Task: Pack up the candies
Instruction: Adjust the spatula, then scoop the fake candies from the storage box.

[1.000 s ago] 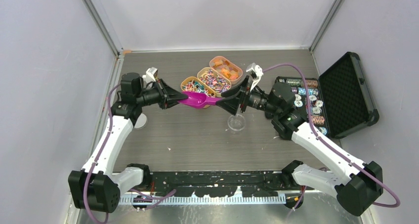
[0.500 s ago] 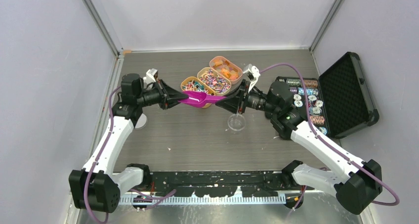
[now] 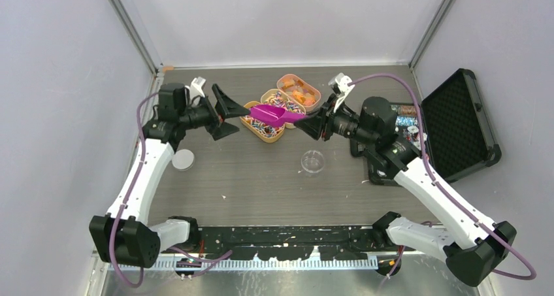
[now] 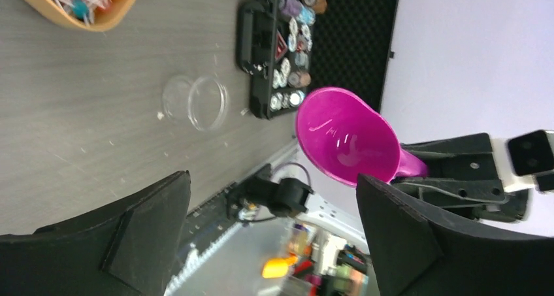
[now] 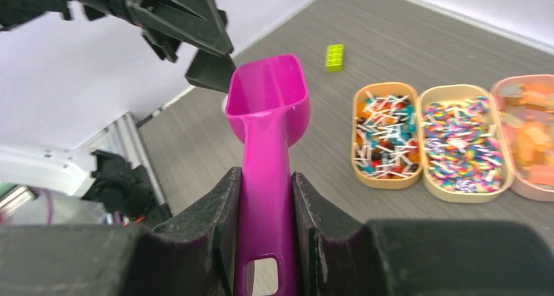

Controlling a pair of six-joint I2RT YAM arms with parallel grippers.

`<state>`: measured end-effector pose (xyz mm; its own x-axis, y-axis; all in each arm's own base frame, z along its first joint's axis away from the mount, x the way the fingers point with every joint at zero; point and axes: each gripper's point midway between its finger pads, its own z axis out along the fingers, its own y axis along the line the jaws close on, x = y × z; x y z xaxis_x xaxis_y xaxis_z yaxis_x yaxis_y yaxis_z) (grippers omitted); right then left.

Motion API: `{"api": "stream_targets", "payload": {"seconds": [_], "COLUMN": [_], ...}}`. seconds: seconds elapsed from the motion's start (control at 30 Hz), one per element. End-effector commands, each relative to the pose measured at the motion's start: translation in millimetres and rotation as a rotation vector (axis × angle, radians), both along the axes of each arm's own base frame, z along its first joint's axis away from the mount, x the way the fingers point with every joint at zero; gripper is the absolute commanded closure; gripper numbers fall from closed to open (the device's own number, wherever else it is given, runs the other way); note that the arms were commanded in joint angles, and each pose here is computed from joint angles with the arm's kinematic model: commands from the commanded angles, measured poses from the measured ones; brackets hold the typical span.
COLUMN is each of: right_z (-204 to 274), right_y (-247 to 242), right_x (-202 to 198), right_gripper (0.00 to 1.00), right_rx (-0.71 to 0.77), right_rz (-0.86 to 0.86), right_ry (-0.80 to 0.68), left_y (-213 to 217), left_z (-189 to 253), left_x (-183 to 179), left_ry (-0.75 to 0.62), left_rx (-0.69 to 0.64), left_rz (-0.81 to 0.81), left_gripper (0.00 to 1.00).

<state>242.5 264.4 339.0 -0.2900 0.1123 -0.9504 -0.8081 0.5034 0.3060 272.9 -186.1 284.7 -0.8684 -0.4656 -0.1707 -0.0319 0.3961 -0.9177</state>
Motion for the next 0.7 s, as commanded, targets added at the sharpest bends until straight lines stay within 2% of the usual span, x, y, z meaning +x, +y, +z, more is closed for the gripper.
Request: {"api": "stream_targets", "payload": {"seconds": [0.0,0.1,0.3,0.47,0.67], "right_z": [9.8,6.9,-31.6,-56.1,-82.0], "right_y": [-20.4,-28.2,-37.8,-46.8,-43.8], "right_x": [29.5,49.3,88.5,108.2,126.9], "right_gripper": [0.99,1.0,0.99,1.0,1.0], "right_rx": [-0.155,-0.259,-0.531,-0.714,-0.847], "right_rz": [-0.151,-0.222,-0.294,-0.318,-0.295], "right_ry": [-0.044,-0.024,0.062,0.112,0.169], "left_y": [18.4,28.6,47.1,48.9,37.8], "left_z": [-2.4,-18.1,-45.9,-71.9,-107.1], "left_x": [25.6,59.3,133.7,189.7,248.3], "left_ry": [-0.106,-0.114,-0.132,-0.143,-0.156], "left_rx": [0.209,0.32,0.493,0.542,0.526], "left_rz": [0.031,0.057,0.134,0.153,0.138], "left_gripper": [0.0,0.02,0.16,0.31,0.44]}}
